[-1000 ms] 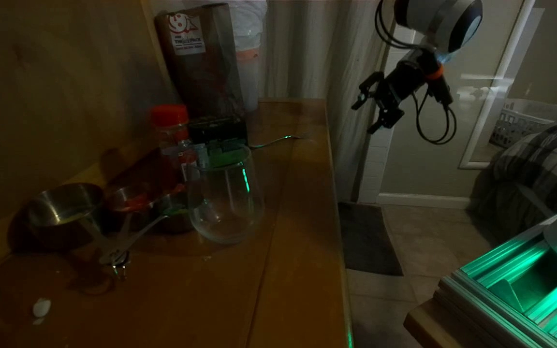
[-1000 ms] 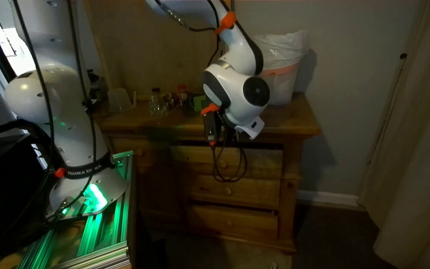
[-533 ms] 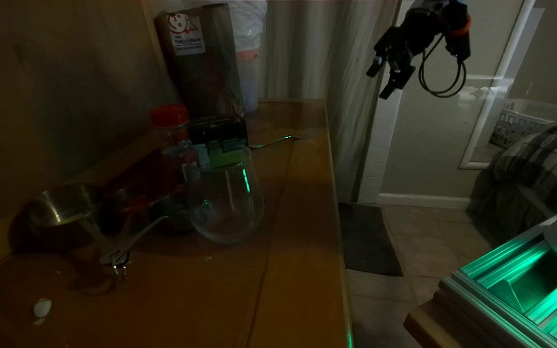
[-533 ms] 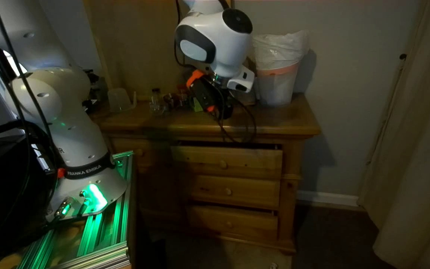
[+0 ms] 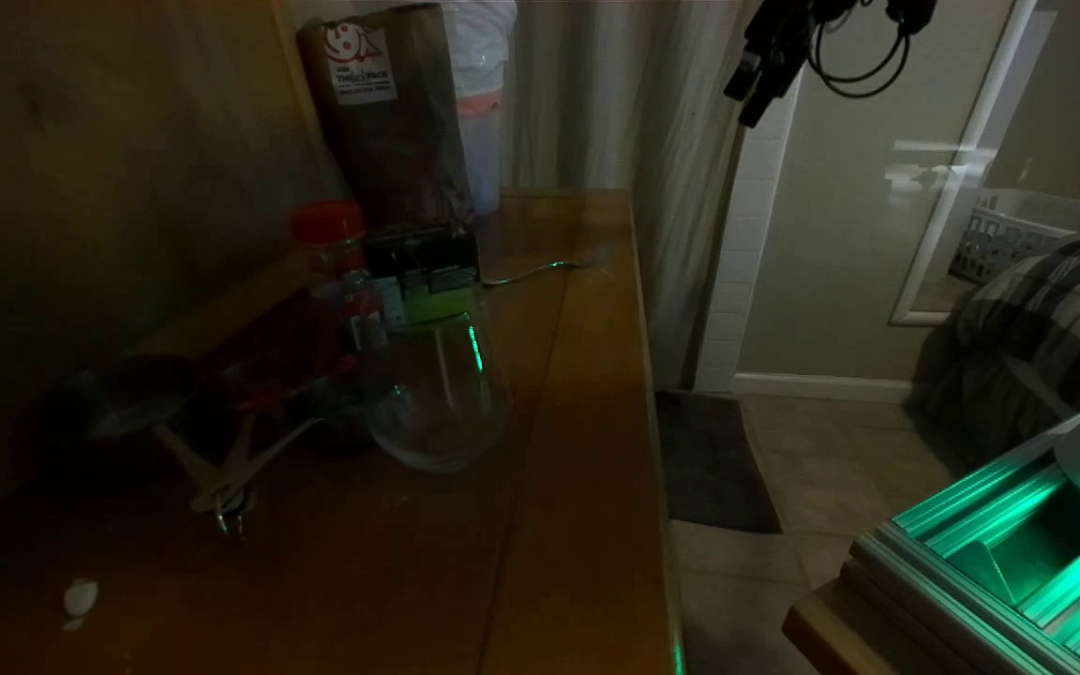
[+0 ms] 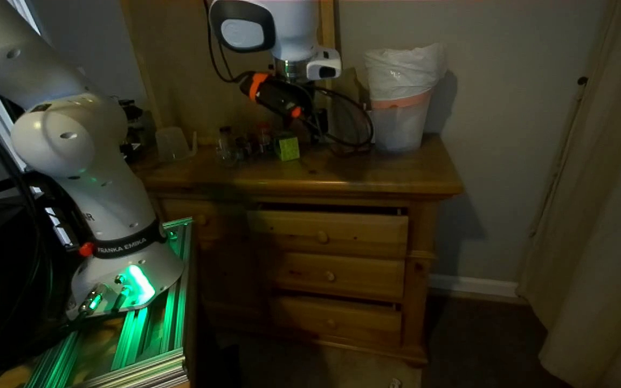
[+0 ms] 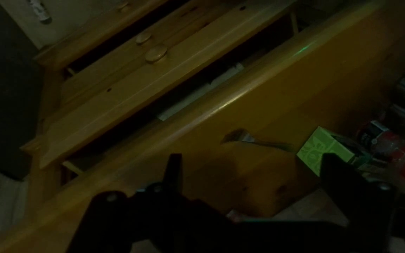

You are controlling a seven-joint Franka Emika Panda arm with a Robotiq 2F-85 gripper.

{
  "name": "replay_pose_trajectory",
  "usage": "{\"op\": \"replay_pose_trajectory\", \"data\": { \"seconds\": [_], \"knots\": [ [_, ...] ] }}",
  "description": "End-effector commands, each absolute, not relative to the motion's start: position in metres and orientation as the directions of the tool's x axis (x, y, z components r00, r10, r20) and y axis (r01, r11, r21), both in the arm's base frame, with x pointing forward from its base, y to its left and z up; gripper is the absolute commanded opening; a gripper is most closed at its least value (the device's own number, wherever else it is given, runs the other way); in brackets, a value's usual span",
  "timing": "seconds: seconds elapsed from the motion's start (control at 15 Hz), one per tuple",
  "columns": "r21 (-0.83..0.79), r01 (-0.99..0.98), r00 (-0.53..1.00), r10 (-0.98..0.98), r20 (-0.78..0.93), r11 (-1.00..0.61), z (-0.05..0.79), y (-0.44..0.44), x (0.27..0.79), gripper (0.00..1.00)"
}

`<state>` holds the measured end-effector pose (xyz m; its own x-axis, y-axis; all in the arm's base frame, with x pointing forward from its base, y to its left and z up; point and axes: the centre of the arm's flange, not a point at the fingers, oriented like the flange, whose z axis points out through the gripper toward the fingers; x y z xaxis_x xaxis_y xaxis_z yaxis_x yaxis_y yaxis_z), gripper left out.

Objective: Put the chip packet inside the drawer then close it

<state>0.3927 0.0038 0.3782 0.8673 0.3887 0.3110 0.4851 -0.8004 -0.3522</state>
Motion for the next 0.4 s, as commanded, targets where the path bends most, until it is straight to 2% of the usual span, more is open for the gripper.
{"op": "replay_pose_trajectory", "data": {
  "seconds": [0.0, 0.07, 0.33],
  "knots": [
    [-0.196, 0.58, 0.785, 0.479, 0.392, -0.791, 0.394, 0.013, 0.364, 1.0],
    [-0.277, 0.537, 0.828, 0.436, 0.352, -0.797, 0.388, 0.01, 0.385, 1.0],
    [-0.23, 0.567, 0.8, 0.462, 0.384, -0.791, 0.394, 0.013, 0.375, 1.0]
  ]
}}
